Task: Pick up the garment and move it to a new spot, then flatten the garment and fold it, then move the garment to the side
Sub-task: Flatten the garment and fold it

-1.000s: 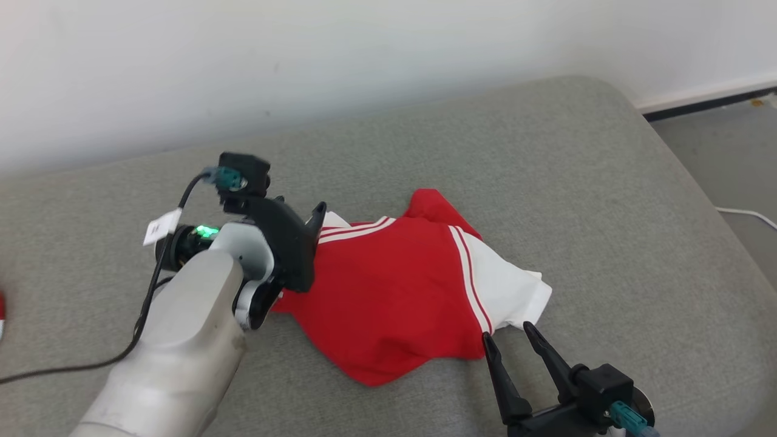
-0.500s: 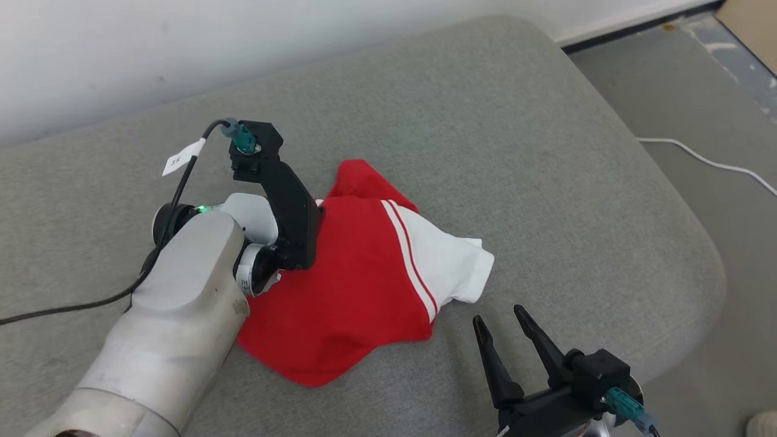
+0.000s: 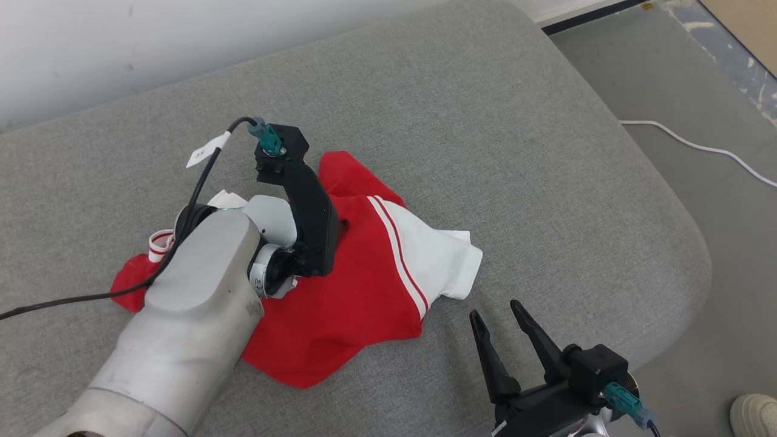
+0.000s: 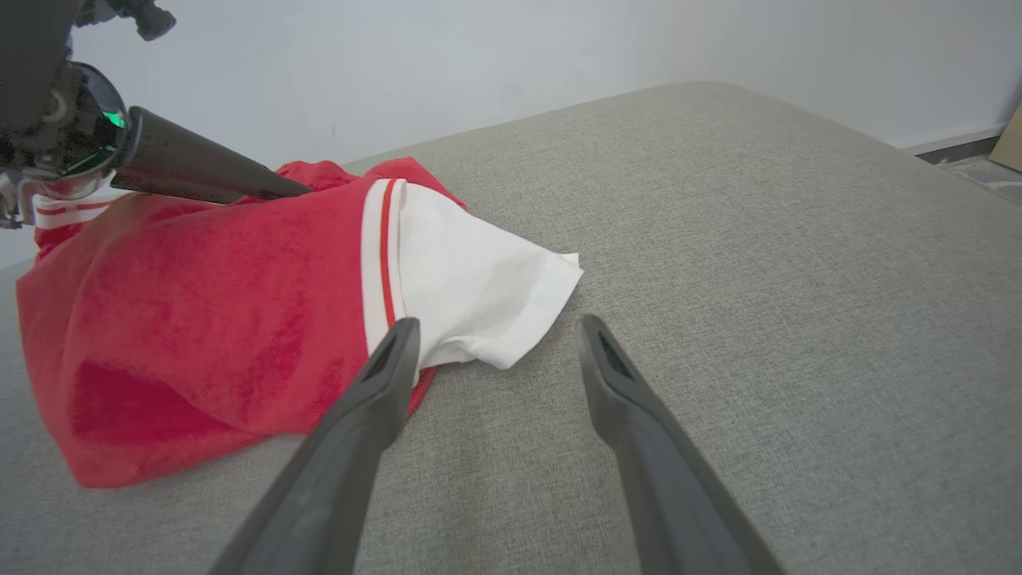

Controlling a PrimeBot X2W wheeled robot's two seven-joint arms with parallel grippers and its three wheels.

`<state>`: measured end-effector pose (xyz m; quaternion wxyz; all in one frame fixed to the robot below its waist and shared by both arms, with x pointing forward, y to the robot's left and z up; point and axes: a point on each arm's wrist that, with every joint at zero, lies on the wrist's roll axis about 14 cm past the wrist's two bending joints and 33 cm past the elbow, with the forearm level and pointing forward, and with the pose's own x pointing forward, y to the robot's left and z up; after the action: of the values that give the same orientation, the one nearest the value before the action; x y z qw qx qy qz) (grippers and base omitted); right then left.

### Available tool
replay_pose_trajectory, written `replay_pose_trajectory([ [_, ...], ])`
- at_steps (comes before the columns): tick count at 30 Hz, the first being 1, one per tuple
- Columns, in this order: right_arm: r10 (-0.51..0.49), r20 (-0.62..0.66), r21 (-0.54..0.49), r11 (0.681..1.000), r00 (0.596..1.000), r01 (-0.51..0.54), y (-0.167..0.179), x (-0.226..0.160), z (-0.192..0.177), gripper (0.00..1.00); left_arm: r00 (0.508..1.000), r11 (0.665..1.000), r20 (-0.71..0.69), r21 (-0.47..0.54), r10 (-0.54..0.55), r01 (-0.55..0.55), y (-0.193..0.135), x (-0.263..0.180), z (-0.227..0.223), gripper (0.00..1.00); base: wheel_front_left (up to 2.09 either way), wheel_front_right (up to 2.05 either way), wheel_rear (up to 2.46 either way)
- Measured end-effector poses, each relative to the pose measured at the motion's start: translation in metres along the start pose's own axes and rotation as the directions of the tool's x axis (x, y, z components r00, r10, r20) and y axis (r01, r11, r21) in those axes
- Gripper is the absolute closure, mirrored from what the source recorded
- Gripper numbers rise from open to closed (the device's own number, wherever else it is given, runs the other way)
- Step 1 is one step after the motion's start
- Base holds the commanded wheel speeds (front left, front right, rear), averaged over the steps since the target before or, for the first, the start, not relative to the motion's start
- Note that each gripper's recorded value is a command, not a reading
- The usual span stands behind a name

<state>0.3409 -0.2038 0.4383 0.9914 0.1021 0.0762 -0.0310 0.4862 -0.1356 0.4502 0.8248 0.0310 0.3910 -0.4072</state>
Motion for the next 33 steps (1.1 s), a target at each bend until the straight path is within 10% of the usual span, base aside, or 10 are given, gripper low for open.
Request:
replay_pose_trajectory([
  [2,0.008,0.005,0.000,1.000,1.000,-0.008,0.002,0.001,0.002,0.00,1.000,1.000,0.018,0.018,-0.016,0.015,-0.004,-0.001,0.001,1.00,0.00,0.00,0.00],
  [13,0.012,0.011,0.003,1.000,1.000,-0.012,0.003,0.004,0.003,0.00,0.964,0.996,0.260,0.080,-0.056,0.036,-0.014,-0.015,0.043,1.00,0.00,0.00,0.00],
  [21,0.061,0.011,-0.003,0.998,0.998,-0.061,0.018,0.011,0.002,0.00,0.824,0.988,0.546,0.089,-0.152,0.124,-0.039,-0.067,0.096,1.00,0.00,0.00,0.00],
  [33,0.174,-0.001,-0.006,0.985,0.985,-0.174,0.054,0.014,-0.005,0.00,0.753,0.923,0.616,-0.383,0.231,0.030,0.053,-0.156,-0.034,1.00,0.00,0.00,0.00],
])
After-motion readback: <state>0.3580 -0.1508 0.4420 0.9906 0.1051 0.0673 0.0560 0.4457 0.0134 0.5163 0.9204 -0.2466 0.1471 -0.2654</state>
